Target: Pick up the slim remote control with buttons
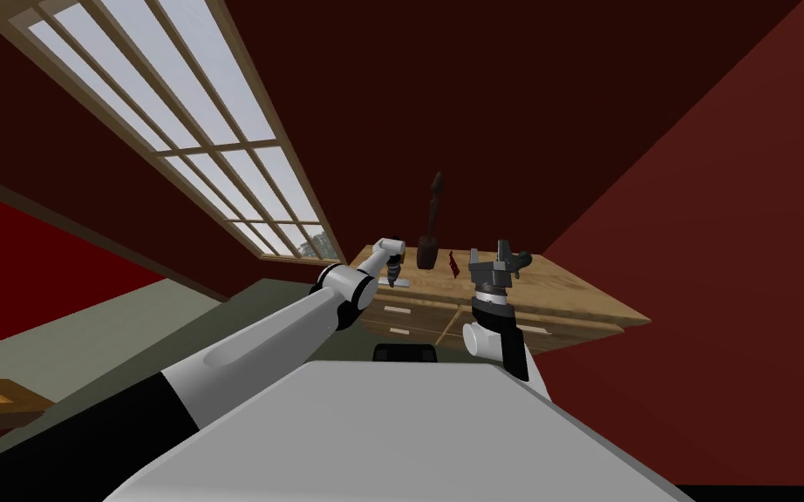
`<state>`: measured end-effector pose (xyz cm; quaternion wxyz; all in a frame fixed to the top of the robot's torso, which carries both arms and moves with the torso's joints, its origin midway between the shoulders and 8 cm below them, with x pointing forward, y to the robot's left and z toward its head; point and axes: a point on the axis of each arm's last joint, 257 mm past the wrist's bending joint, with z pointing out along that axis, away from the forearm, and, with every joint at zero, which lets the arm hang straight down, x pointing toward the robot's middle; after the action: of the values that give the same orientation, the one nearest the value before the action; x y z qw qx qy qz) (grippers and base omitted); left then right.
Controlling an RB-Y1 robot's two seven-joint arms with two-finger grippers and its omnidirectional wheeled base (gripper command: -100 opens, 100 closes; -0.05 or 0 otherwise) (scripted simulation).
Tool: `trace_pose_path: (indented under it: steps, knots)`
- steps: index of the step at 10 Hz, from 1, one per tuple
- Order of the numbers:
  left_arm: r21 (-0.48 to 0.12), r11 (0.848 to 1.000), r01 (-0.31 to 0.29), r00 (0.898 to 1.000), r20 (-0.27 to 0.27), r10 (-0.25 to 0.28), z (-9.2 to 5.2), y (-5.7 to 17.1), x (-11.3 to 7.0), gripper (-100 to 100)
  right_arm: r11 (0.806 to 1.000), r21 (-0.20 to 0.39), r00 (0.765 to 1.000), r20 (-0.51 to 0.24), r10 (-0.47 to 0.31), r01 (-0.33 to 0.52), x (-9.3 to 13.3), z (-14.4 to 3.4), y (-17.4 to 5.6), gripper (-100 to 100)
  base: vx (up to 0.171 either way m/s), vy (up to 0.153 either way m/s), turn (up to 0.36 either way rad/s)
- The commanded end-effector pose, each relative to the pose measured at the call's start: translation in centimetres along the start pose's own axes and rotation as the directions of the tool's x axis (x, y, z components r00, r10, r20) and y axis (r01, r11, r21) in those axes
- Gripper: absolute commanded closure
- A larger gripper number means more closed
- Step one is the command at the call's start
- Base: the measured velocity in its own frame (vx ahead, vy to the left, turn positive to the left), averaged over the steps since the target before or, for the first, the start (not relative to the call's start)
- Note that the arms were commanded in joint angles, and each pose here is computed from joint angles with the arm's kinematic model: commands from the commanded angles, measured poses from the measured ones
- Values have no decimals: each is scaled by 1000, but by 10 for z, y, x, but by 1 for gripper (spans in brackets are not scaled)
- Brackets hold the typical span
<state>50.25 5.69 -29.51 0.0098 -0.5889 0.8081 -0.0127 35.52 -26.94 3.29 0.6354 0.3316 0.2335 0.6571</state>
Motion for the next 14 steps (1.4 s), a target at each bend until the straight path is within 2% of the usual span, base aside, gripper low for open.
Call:
trace_pose_path:
  steps: [1,2,3,5,6,7,11,12,13,14]
  knots:
    - [0,1000,0,1000,0,0,0,0,0,-100,1000,0,1000,0,0,0,0,0,0,0,0,0,0]
    - [-1,1000,0,1000,0,0,0,0,0,0,1000,0,1000,0,0,0,0,0,0,0,0,0,0]
    - [-1,1000,3,1000,0,-3,13,3,-2,-100,1000,0,1000,0,0,0,0,0,0,0,10,-7,-25]
    - [0,1000,5,1000,1,-5,23,6,-4,-100,1000,0,1000,0,0,0,0,0,0,0,11,-10,-13]
    - [-3,1000,4,1000,1,-4,19,6,-4,-100,1000,0,1000,0,0,0,0,0,0,0,0,0,0]
    - [-1,1000,4,1000,1,-4,20,6,-4,100,1000,0,1000,0,0,0,0,0,0,0,0,0,0]
    - [-3,1000,6,1000,0,-6,20,6,-4,100,1000,0,1000,0,0,0,0,0,0,0,0,0,0]
    - [-3,1000,6,1000,0,-6,20,6,-4,0,1000,0,1000,0,0,0,0,0,0,0,0,0,0]
    - [-1,1000,1,1000,0,-1,5,1,-1,100,1000,0,1000,0,0,0,0,0,0,0,-10,8,26]
    - [-1,1000,1,1000,0,-1,3,1,-1,100,1000,0,1000,0,0,0,0,0,0,0,-11,11,13]
